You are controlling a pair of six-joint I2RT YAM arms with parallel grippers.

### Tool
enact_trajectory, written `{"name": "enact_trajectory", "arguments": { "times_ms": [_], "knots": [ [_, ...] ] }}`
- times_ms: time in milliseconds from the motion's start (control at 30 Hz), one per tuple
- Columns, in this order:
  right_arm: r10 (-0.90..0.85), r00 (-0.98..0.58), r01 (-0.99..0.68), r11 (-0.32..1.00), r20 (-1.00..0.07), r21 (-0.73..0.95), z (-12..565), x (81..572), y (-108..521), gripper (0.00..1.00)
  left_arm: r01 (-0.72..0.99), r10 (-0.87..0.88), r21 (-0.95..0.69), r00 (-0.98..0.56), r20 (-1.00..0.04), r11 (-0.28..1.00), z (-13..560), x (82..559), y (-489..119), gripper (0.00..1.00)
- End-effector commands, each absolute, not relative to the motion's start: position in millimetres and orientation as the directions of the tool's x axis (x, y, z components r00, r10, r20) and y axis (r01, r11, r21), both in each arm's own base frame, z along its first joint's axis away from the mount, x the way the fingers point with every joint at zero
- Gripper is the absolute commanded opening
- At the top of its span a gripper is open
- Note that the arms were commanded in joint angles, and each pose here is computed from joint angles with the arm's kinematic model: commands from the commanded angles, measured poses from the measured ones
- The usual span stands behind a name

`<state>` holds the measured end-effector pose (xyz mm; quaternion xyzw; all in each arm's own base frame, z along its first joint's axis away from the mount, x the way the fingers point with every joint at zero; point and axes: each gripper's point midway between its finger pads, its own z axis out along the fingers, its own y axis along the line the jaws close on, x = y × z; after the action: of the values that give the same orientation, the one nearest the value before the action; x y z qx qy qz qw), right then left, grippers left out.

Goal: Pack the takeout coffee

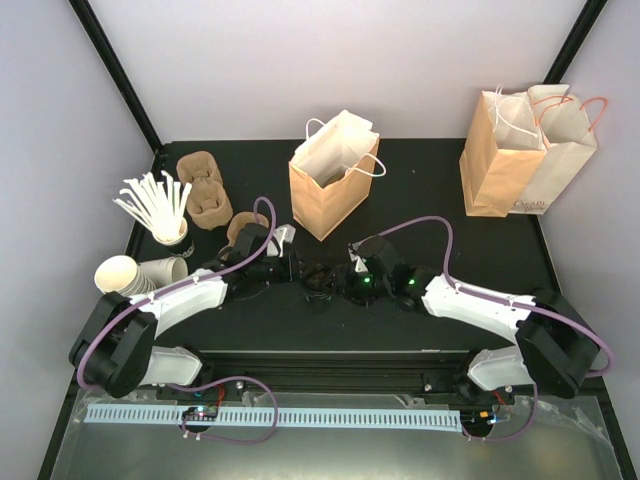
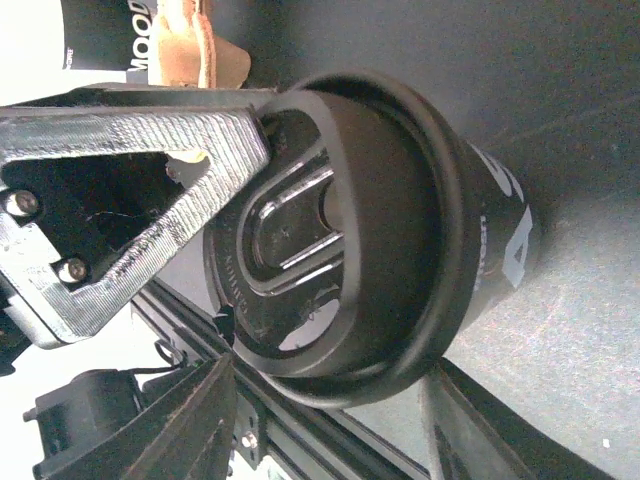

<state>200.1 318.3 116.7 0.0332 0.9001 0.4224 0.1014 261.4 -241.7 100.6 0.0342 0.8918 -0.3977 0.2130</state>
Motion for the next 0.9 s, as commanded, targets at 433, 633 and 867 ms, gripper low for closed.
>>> {"name": "enact_trajectory", "arguments": {
  "times_ms": [433,633,867],
  "knots": [
    [-0.161,-0.875,-0.405,0.762,-0.457,0.506,148.5,208.9,291.7,0.82,0.126,-0.010,-0.623,-0.978,-0.210,0.772,46.0,209.9,-220.7,0.35],
    [-0.467,-0.675,-0.684,0.687,-0.571,0.246,161.5,220.6,291.7,0.89,0.145,-0.010,-0.640,-0.973,-0.232,0.755,56.8,211.2,-223.6,0.35],
    [-0.647,-0.429,-0.888,0.431,-0.630,0.161,143.7,210.6,314.0,1.00,0.140,-0.013,-0.651,-0.974,-0.225,0.746,54.6,209.0,-224.7,0.35]
  ]
}}
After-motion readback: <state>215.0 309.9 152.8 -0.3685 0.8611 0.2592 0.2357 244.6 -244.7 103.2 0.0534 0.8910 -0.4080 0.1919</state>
